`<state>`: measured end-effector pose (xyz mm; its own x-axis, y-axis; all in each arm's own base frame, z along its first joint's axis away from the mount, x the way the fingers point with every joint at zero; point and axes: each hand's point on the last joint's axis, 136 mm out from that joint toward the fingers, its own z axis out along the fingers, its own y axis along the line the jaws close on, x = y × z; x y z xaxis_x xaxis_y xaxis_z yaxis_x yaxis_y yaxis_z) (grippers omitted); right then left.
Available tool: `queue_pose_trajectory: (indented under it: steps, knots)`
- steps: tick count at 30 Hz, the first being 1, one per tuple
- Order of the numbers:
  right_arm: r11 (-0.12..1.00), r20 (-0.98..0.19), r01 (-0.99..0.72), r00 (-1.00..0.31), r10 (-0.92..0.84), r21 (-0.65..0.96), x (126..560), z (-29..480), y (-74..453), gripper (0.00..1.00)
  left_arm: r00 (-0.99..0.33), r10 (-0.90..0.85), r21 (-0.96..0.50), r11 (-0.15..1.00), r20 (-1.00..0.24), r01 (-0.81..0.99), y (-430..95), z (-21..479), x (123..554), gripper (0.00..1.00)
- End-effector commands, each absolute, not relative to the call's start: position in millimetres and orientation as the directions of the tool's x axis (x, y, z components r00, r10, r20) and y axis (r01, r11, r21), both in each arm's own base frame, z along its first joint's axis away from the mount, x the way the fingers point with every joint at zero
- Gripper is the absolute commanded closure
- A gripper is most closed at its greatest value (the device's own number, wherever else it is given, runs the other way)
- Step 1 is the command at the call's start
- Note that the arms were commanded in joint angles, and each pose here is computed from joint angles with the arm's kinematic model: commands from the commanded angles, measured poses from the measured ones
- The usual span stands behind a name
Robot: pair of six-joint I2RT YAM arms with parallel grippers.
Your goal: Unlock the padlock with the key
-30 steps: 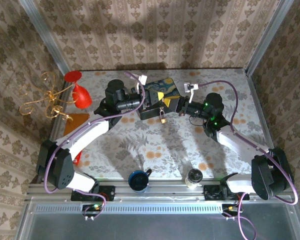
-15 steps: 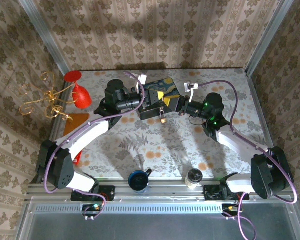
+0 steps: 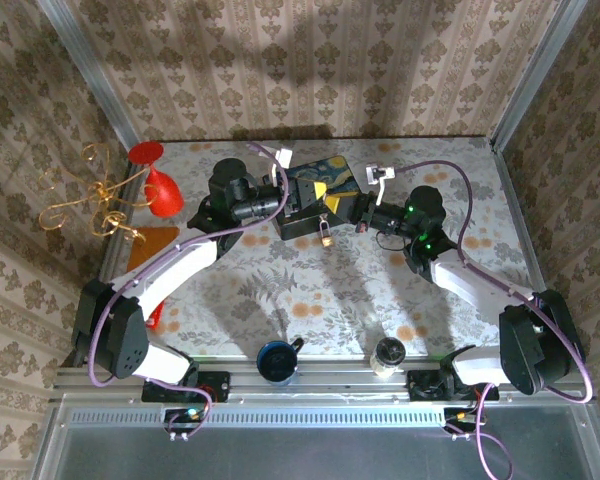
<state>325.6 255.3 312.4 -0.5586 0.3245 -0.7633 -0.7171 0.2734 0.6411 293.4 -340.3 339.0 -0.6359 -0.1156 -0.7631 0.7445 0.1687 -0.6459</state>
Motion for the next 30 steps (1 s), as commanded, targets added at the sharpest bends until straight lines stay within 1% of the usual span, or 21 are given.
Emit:
queue_pose_trajectory:
  steps: [1,2,3,4,5,6,8,9,11,12,15,18,21,26,28,30]
  knots:
    - [0.253,-0.779,-0.745,-0.534,0.327,0.617,323.8,325.5,258.6,1.0,-0.611,-0.143,-0.627,0.149,-0.779,0.765,-337.1,353.7,293.4,1.0]
    - [0.259,-0.776,-0.739,-0.537,0.329,0.621,324.8,324.5,258.1,1.0,-0.612,-0.145,-0.629,0.152,-0.777,0.763,-336.8,353.1,294.3,1.0]
    - [0.266,-0.774,-0.734,-0.54,0.33,0.625,325.7,323.0,257.7,1.0,-0.613,-0.154,-0.632,0.164,-0.775,0.757,-335.5,352.0,296.7,0.96]
    - [0.275,-0.771,-0.726,-0.545,0.331,0.631,327.3,321.3,256.8,1.0,-0.616,-0.162,-0.637,0.175,-0.771,0.751,-333.7,350.6,298.9,0.83]
    - [0.291,-0.764,-0.711,-0.554,0.33,0.641,329.7,317.6,255.6,1.0,-0.619,-0.174,-0.643,0.194,-0.766,0.741,-331.5,348.5,302.1,0.66]
    - [0.31,-0.757,-0.692,-0.565,0.328,0.651,332.8,312.6,254.2,1.0,-0.622,-0.186,-0.649,0.216,-0.761,0.73,-328.7,345.8,305.2,0.5]
    - [0.349,-0.74,-0.653,-0.589,0.325,0.673,338.2,301.9,249.8,1.0,-0.617,-0.211,-0.651,0.274,-0.758,0.707,-321.7,340.4,311.1,0.31]
    - [0.373,-0.727,-0.624,-0.604,0.326,0.686,341.9,294.2,246.4,1.0,-0.604,-0.231,-0.646,0.324,-0.763,0.692,-316.6,336.9,316.6,0.25]
    - [0.408,-0.705,-0.579,-0.629,0.328,0.706,346.4,281.4,240.0,1.0,-0.585,-0.252,-0.632,0.41,-0.771,0.657,-306.6,328.5,322.7,0.2]
    - [0.425,-0.691,-0.553,-0.643,0.33,0.717,347.9,273.7,236.8,1.0,-0.572,-0.262,-0.621,0.464,-0.778,0.632,-300.2,323.5,326.0,0.15]
    - [0.489,-0.656,-0.469,-0.671,0.344,0.736,352.9,252.1,223.4,1.0,-0.549,-0.258,-0.568,0.637,-0.795,0.522,-281.7,301.6,334.0,0.13]
    - [0.546,-0.62,-0.381,-0.695,0.363,0.746,355.1,230.7,208.4,1.0,-0.552,-0.219,-0.488,0.774,-0.804,0.403,-269.7,277.7,338.8,0.12]
    - [0.604,-0.583,-0.283,-0.715,0.385,0.745,355.4,208.6,190.7,1.0,-0.581,-0.204,-0.449,0.837,-0.788,0.315,-270.8,254.3,342.1,0.12]
    - [0.655,-0.532,-0.169,-0.742,0.407,0.737,347.5,178.9,167.2,1.0,-0.63,-0.127,-0.392,0.869,-0.766,0.303,-297.6,216.8,340.2,0.11]
    - [0.663,-0.528,-0.162,-0.749,0.399,0.731,342.3,171.9,162.4,1.0,-0.643,-0.106,-0.361,0.89,-0.758,0.279,-303.7,202.7,339.3,0.13]
    - [0.674,-0.519,-0.148,-0.761,0.39,0.724,336.8,163.0,157.8,1.0,-0.659,-0.099,-0.327,0.916,-0.746,0.233,-304.9,185.3,340.3,0.17]
